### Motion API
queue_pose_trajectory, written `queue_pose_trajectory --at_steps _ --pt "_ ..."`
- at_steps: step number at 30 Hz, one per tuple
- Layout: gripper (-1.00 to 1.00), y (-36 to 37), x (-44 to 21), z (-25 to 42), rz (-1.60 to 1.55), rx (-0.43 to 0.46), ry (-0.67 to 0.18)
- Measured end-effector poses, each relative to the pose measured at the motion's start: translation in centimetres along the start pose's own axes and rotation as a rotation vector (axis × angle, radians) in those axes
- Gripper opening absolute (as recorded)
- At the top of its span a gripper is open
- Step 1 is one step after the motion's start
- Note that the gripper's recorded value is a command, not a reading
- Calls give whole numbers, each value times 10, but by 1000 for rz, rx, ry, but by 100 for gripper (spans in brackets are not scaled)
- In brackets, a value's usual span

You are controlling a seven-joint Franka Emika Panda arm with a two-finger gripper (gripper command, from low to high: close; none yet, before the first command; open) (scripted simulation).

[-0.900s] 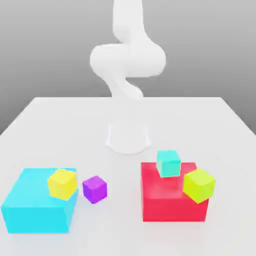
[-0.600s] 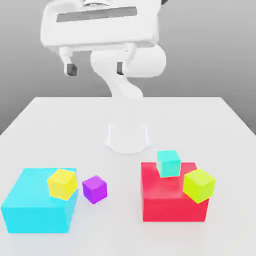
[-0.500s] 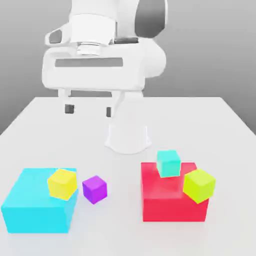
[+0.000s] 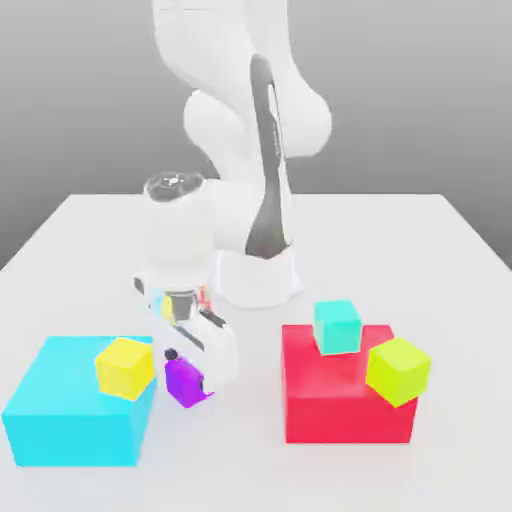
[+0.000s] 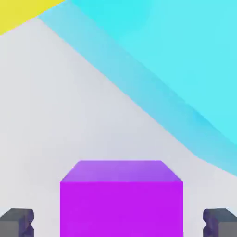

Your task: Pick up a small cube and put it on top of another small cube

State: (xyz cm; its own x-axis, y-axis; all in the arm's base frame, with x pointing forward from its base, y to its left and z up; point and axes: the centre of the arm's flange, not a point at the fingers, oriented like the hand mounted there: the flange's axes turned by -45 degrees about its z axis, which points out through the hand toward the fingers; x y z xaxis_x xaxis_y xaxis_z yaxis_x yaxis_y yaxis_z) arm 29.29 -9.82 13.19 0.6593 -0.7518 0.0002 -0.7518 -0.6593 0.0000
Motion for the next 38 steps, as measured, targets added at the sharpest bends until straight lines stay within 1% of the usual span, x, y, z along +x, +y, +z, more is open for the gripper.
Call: queue_pose_trajectory --at_steps 6,15,19,22,25,29,31,34,35,38 --pt "-100 0 0 0 0 1 1" --pt "-100 -3 0 -61 -6 1 1" --pt "-100 -65 -6 -93 -145 3 6" --pt "-100 -121 -27 -122 -272 5 8" --pt "-100 -174 -63 -152 -405 7 6" --pt "-100 -234 -133 -194 -589 5 0" --pt "-100 -243 -147 -184 -622 1 1" --pt "-100 -246 -152 -150 -633 0 1" --pt "100 -246 -153 -142 -635 1 0" --pt "100 -246 -153 -142 -635 1 0"
